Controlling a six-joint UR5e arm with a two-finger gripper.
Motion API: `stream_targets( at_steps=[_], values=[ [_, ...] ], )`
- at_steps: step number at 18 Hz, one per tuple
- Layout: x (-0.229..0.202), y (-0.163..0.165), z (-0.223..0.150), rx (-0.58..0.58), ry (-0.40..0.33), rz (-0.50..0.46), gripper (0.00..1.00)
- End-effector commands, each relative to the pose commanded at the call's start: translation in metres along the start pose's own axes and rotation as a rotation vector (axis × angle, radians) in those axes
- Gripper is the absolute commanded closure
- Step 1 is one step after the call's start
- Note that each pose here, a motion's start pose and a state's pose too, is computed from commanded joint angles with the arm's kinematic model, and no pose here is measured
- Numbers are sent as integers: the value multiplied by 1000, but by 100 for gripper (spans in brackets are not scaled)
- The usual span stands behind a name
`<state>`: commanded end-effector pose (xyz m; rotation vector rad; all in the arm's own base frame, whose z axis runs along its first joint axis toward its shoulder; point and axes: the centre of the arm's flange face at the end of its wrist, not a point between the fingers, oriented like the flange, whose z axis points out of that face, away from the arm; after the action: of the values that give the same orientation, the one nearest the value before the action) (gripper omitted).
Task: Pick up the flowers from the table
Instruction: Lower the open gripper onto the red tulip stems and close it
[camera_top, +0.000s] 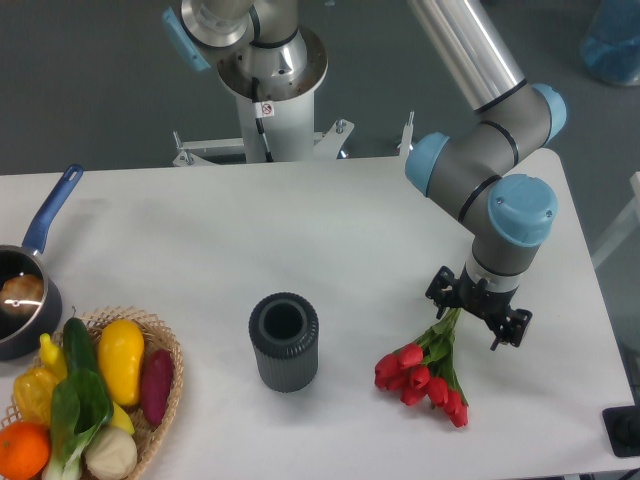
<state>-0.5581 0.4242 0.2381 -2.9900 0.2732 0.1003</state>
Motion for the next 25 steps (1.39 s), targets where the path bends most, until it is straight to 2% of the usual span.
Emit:
stream_targets(
  at_steps=[7,16,21,25],
  values=[
    [2,10,1,21,15,-18,0],
    [33,23,37,-4,98,-31,0],
    [29,0,37,29,57,-20,0],
    [28,-20,40,98,69,-67,0]
  ],
)
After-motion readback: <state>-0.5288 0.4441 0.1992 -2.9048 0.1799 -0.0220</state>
